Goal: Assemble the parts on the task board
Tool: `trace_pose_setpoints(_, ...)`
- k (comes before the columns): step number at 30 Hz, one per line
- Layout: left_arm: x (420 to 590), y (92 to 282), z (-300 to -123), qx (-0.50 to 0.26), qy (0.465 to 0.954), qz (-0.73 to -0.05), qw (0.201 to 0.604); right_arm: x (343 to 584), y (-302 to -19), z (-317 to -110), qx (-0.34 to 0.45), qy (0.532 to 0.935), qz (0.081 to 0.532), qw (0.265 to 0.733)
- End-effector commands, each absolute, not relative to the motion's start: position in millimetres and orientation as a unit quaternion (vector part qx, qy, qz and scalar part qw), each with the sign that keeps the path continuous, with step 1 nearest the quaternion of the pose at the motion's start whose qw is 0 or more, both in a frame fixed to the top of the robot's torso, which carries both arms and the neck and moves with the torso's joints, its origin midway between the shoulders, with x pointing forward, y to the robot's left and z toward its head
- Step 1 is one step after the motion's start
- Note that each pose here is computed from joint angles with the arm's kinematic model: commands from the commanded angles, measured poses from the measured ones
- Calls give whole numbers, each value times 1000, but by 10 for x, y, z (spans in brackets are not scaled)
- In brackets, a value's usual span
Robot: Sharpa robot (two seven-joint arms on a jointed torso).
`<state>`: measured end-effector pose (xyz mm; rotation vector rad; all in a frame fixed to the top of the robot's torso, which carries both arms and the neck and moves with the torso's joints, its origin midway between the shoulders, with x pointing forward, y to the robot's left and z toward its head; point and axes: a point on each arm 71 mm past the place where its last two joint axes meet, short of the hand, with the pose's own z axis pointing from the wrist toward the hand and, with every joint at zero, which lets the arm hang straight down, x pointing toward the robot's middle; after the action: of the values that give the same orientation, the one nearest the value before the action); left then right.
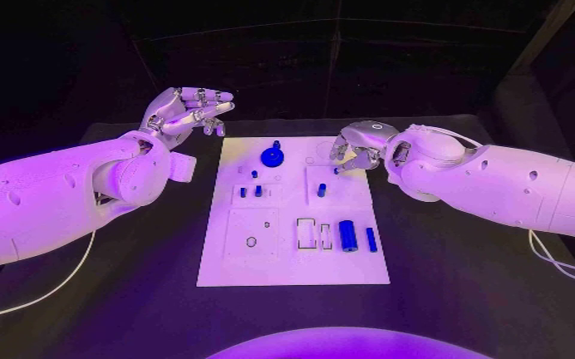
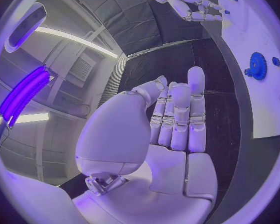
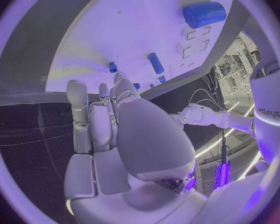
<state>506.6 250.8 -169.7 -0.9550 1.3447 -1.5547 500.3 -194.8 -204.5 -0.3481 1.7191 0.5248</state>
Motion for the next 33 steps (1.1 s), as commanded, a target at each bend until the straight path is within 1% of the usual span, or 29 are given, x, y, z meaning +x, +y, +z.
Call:
trace_pose_setpoints(1,5064,2516,-1676,-386,525,-636,414,5004,-1939,-2074,-163,752,212,602)
trace_pose_setpoints(20,5080,2550,-1685,-389,526,-631,417,4987,-1879,-2181,-169,770,204,581)
trace_pose_setpoints(33,5085,2554,-1688,-390,527,-628,419,4986,-1855,-2229,-176,780,182,572)
